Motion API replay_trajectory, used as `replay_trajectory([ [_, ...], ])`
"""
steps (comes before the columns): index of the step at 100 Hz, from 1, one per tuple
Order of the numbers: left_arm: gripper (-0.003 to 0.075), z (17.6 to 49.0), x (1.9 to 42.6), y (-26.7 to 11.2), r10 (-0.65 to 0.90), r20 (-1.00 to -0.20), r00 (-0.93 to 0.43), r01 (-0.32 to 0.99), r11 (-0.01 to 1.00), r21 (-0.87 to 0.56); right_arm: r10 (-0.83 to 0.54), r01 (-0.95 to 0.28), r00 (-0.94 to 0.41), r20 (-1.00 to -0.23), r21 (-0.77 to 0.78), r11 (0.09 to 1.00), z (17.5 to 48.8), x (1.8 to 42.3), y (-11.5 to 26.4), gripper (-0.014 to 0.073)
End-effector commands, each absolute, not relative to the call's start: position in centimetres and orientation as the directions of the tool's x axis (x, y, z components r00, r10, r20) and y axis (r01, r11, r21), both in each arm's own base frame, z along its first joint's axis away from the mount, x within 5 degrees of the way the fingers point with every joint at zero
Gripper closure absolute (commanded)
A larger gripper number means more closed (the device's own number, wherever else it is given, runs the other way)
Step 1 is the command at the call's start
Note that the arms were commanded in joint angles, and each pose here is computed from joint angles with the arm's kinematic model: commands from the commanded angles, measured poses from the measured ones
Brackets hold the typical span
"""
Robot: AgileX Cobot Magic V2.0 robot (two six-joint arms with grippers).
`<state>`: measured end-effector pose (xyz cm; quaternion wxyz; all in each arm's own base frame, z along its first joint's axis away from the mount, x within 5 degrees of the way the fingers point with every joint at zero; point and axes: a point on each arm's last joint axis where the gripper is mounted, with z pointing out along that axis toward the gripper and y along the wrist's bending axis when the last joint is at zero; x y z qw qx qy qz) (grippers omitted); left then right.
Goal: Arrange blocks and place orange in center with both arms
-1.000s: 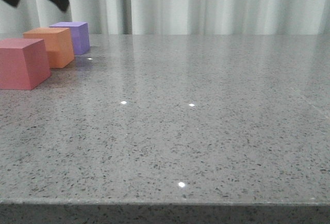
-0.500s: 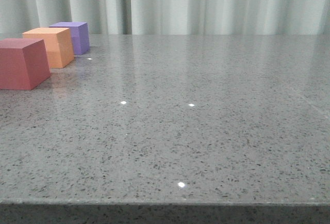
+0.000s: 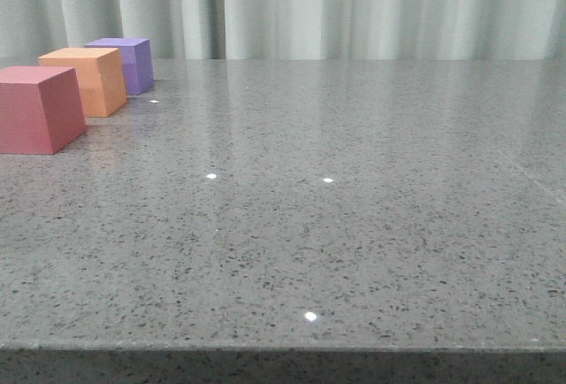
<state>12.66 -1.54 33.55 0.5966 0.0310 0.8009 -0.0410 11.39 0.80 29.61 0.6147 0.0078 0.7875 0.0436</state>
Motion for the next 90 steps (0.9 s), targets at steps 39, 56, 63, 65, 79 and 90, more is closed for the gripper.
replay_trajectory([
  [39,0.0741,33.3,7.7,-0.9,-0.043,-0.998,-0.05,0.114,0.992,-0.049,0.057,-0.056,-0.145,-0.988,0.066,0.996,31.2,11.5,0.8,0.0663],
  [56,0.0741,33.3,7.6,-0.9,-0.052,-0.997,-0.055,0.116,0.992,-0.058,0.057,-0.056,-0.145,-0.988,0.066,0.996,31.2,11.5,0.8,0.0663],
  [63,0.0741,33.3,7.6,-0.9,-0.052,-0.997,-0.055,0.116,0.992,-0.058,0.057,-0.056,-0.145,-0.988,0.066,0.996,31.2,11.5,0.8,0.0663],
  [65,0.0741,33.3,7.6,-0.9,-0.052,-0.997,-0.055,0.116,0.992,-0.058,0.057,-0.056,-0.145,-0.988,0.066,0.996,31.2,11.5,0.8,0.0663],
  [79,0.0741,33.3,7.6,-0.9,-0.052,-0.997,-0.055,0.116,0.992,-0.058,0.057,-0.056,-0.145,-0.988,0.066,0.996,31.2,11.5,0.8,0.0663],
  [90,0.0741,33.3,7.6,-0.9,-0.052,-0.997,-0.055,0.116,0.992,-0.058,0.057,-0.056,-0.145,-0.988,0.066,0.996,31.2,11.5,0.8,0.0663],
])
